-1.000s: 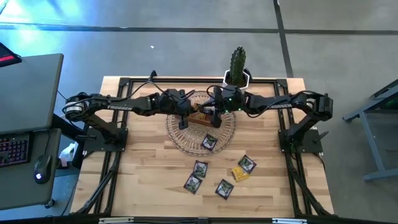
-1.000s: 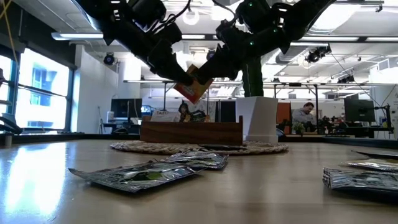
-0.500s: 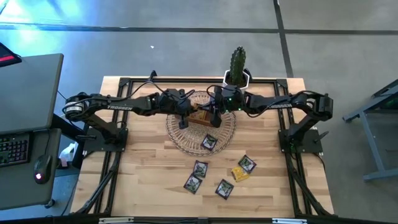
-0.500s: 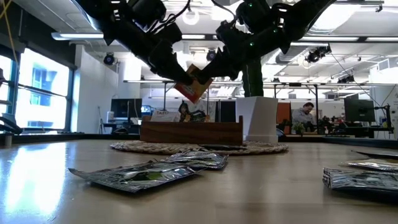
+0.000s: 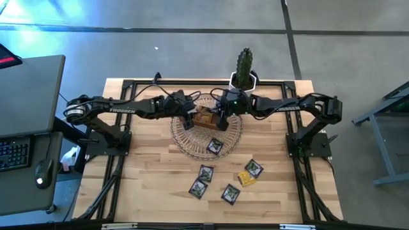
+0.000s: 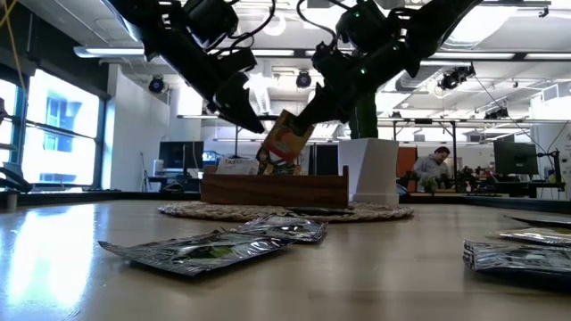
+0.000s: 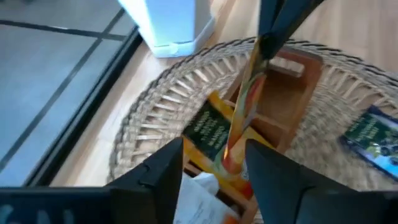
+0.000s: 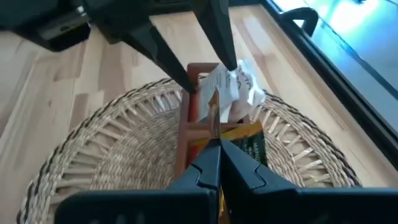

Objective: Pick & Place Tea
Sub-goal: Put the yellow tea pack into the middle section of the wooden organizer

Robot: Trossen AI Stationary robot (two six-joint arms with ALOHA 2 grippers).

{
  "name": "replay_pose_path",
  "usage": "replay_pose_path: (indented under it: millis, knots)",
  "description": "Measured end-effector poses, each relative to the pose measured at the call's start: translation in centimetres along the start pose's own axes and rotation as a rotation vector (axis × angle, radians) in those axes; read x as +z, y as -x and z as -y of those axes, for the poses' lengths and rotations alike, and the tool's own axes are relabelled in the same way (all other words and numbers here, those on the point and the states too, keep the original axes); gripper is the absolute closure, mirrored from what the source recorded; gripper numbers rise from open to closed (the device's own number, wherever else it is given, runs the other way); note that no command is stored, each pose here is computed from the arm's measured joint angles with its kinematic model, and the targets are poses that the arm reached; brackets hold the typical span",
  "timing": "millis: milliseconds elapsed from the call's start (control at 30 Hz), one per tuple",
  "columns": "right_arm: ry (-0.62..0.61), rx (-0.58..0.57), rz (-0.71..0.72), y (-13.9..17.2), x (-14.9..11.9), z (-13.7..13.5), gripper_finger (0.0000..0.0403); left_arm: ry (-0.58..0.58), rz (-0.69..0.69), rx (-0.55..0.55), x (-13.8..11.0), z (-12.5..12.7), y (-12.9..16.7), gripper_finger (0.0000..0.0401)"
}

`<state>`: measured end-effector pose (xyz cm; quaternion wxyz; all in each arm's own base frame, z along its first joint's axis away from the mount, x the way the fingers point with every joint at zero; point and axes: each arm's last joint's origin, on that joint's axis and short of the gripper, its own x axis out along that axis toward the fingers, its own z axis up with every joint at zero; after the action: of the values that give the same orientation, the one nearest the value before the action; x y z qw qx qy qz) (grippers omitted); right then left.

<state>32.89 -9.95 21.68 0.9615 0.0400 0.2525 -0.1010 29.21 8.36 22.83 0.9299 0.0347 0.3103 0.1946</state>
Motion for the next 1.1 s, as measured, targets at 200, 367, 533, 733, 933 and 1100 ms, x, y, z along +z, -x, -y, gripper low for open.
replay_pose_path:
  millis: [200,367,533,733,933,1100]
  knots:
    - [-0.072,0.059,-0.033,-0.5,-0.6,0.2,0.0402,0.034,-0.020,0.008,-0.1,-0.1,0.5,0.0218]
    - [-0.080,0.043,-0.075,-2.5,-1.1,1.1,0.0402,0.025,-0.041,0.007,-0.2,-0.2,0.9,0.0217]
    - [-0.091,0.015,-0.172,-4.3,1.0,2.3,0.0403,0.077,-0.073,0.005,-0.3,-0.5,2.5,0.0217]
    - [-0.081,-0.062,-0.410,-5.0,2.6,2.5,0.0403,0.180,-0.025,-0.048,0.4,-1.1,6.7,0.0217]
    - [-0.077,-0.061,-0.422,-4.8,3.7,2.3,0.0403,0.171,0.007,-0.033,0.3,-1.9,10.7,0.0217]
    - [-0.082,-0.047,-0.433,-4.8,3.3,2.3,0.0403,0.152,0.000,0.007,0.0,-2.2,12.0,0.0217]
